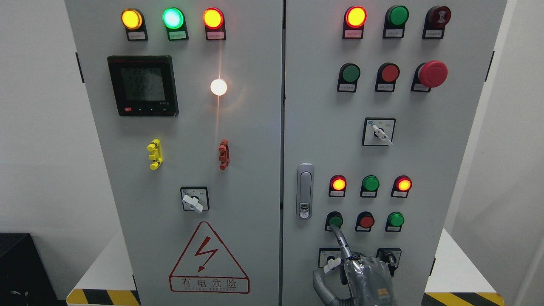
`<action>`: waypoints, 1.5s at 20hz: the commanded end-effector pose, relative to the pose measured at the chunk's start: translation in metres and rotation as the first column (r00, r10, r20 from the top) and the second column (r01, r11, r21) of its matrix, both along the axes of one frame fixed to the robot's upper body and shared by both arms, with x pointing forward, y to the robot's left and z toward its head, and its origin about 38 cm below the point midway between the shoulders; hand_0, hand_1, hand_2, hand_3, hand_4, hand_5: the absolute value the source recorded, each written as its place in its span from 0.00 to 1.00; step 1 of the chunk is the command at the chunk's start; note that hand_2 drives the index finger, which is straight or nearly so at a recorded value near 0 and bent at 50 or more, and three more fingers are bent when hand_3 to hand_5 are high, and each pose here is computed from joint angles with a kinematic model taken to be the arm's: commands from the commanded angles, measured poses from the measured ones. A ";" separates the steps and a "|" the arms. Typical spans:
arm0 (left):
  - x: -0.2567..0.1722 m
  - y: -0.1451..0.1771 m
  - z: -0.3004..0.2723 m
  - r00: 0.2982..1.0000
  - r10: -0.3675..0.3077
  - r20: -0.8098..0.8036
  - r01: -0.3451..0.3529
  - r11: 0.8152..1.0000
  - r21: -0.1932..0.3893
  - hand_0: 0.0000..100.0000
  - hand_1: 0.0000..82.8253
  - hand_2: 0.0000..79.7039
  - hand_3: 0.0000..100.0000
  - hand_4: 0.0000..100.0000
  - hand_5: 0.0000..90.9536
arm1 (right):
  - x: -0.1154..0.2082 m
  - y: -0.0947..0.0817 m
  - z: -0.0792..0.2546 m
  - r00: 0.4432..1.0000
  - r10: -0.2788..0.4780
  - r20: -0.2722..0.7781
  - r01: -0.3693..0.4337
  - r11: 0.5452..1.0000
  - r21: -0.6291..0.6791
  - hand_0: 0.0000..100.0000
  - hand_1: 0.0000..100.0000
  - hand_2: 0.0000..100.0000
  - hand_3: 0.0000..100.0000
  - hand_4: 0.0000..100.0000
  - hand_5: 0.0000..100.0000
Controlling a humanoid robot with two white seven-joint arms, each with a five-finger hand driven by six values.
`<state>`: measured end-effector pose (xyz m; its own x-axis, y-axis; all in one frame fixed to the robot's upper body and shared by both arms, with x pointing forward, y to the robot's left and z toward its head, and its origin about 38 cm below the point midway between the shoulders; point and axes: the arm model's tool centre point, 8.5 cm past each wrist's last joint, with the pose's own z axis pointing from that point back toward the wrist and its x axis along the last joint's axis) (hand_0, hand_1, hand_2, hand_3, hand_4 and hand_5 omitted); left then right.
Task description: Press green start button
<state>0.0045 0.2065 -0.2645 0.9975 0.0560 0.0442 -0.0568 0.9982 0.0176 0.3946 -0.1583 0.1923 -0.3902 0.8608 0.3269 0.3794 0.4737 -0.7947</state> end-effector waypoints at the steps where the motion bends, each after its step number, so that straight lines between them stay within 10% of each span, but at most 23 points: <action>1: 0.024 -0.001 0.000 0.999 -0.002 0.050 0.002 1.000 -0.002 0.12 0.67 0.00 0.00 0.00 0.00 | -0.024 -0.003 0.018 0.996 0.031 0.084 -0.038 0.996 0.081 0.55 0.34 0.00 0.83 0.81 0.81; 5: 0.024 -0.001 0.000 0.999 -0.002 0.050 0.002 1.000 -0.002 0.12 0.67 0.00 0.00 0.00 0.00 | -0.041 -0.009 0.019 0.995 0.048 0.091 -0.062 0.985 0.161 0.45 0.28 0.00 0.71 0.70 0.69; 10: 0.024 -0.001 0.000 0.999 -0.002 0.050 0.002 1.000 -0.002 0.12 0.67 0.00 0.00 0.00 0.00 | -0.062 -0.018 0.018 0.993 0.086 0.082 -0.108 0.938 0.329 0.00 0.22 0.00 0.38 0.43 0.43; 18: 0.024 -0.001 0.000 0.999 -0.002 0.050 0.002 1.000 -0.002 0.12 0.67 0.00 0.00 0.00 0.00 | -0.085 -0.018 0.021 0.972 0.233 0.039 -0.212 0.784 0.584 0.00 0.07 0.00 0.10 0.08 0.04; 30: 0.024 -0.001 0.000 0.999 -0.002 0.050 0.002 1.000 -0.002 0.12 0.67 0.00 0.00 0.00 0.00 | -0.085 -0.014 0.024 0.928 0.372 0.004 -0.259 0.639 0.725 0.00 0.02 0.00 0.06 0.02 0.00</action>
<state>0.0045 0.2064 -0.2645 0.9975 0.0559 0.0441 -0.0567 0.9982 0.0169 0.3184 -0.1754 0.1973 -0.4458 0.2780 0.8509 0.0633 0.9579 -0.2799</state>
